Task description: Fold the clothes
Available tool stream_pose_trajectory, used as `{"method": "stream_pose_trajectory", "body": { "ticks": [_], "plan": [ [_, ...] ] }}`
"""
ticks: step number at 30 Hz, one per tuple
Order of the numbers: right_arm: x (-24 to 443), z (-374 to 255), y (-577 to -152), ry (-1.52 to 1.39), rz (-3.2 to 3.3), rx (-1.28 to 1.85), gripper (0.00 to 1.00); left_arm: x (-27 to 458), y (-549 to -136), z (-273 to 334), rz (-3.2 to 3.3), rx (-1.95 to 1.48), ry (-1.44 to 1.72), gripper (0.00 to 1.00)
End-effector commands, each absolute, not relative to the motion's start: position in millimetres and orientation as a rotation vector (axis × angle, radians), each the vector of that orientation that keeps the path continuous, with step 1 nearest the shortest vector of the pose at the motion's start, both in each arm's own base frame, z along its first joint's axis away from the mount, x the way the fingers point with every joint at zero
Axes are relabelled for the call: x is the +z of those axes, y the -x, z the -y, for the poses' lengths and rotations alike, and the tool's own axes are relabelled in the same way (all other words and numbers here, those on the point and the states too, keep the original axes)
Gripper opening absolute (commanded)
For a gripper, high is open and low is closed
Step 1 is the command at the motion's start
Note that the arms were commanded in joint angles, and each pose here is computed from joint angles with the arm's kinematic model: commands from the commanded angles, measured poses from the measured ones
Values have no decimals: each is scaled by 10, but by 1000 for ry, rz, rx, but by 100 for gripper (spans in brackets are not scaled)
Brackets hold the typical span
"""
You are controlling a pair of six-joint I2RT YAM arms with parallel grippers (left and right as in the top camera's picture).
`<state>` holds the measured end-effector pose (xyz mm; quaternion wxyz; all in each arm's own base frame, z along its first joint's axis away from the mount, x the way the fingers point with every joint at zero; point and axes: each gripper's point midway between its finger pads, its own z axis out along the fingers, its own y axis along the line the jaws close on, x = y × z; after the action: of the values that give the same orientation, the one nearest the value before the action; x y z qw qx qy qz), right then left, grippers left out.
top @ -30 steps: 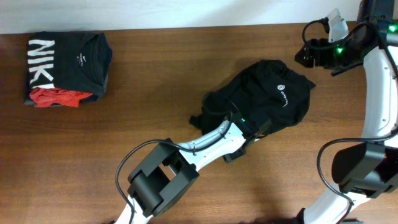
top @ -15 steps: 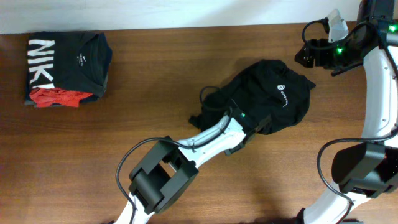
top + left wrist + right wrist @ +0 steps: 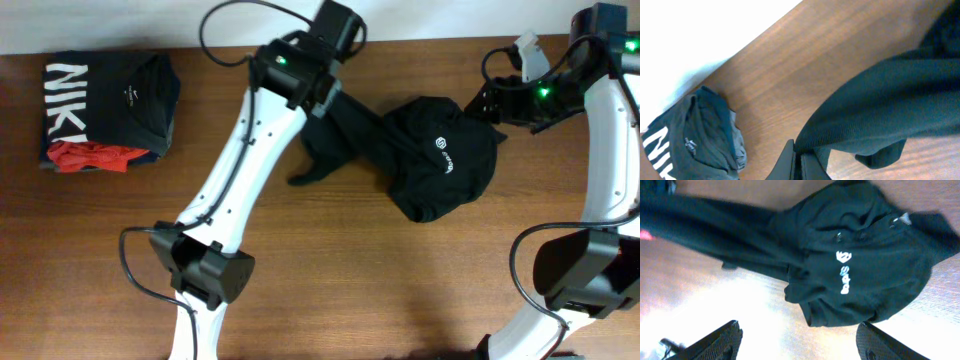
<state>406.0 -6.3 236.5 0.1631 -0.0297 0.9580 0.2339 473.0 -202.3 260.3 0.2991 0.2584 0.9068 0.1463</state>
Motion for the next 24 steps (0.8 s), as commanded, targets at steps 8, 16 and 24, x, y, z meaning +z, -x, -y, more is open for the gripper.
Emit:
{"method": "stream_pose_trajectory", "body": {
  "ticks": [8, 16, 24],
  "plan": [
    [2150, -918, -3929, 504, -2737, 752, 72, 3194, -4983, 1525, -2259, 555, -428, 0],
    [1758, -1136, -3884, 500, -2817, 717, 68, 3937, -4974, 1346, -2097, 492, -283, 0],
    [1561, -1777, -3852, 572, -2786, 751, 66, 3960, -4987, 1352, -2087, 487, -276, 0]
  ]
}}
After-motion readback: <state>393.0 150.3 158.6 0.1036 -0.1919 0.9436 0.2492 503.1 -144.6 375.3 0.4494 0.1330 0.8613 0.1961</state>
